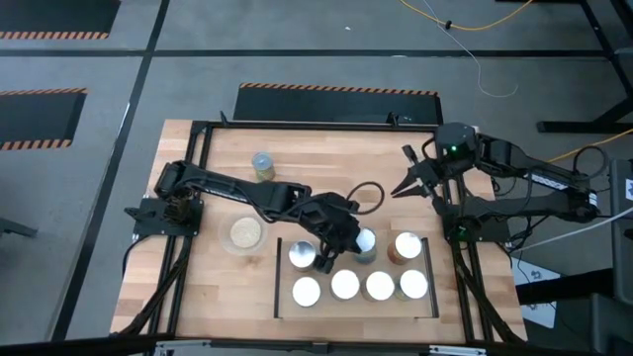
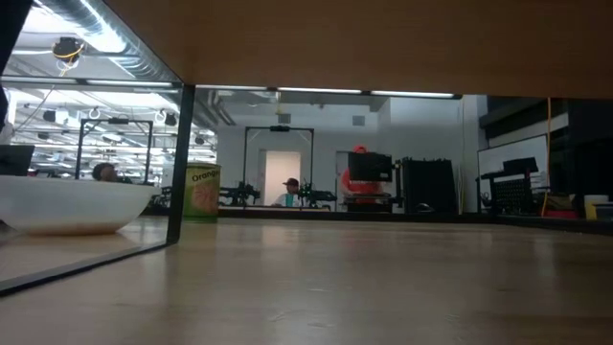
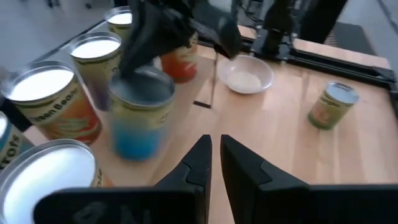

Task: Pick and place cans onto a shelf
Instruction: Put the canned cherries on the shelf

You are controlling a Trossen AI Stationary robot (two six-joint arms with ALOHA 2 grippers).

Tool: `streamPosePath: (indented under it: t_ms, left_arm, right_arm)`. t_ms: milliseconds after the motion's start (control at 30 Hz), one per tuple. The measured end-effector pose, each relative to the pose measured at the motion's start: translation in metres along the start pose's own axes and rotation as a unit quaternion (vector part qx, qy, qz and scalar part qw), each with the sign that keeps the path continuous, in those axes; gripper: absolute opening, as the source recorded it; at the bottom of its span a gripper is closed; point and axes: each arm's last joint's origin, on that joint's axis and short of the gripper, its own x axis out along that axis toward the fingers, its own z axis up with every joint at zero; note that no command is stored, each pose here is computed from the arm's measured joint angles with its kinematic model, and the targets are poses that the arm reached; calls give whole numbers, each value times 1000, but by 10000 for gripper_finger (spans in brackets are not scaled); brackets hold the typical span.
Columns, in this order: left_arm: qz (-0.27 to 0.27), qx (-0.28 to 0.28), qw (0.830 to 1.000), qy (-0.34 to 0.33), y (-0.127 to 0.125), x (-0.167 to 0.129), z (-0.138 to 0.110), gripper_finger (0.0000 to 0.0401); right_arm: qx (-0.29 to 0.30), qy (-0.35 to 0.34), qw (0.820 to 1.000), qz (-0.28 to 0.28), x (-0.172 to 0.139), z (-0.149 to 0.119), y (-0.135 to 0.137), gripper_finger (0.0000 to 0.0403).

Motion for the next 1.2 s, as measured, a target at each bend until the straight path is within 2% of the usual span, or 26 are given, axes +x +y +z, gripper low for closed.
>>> streamPosePath:
  t_ms: [600, 1200]
  left_arm:
    - [-7, 3, 1000, 5, 0, 5, -3, 0]
    - [-27, 4, 1000, 3, -4, 5, -3, 0]
  right_arm:
    - [28, 34, 999, 23, 23, -6, -14, 40]
    - [29, 34, 999, 28, 24, -6, -14, 40]
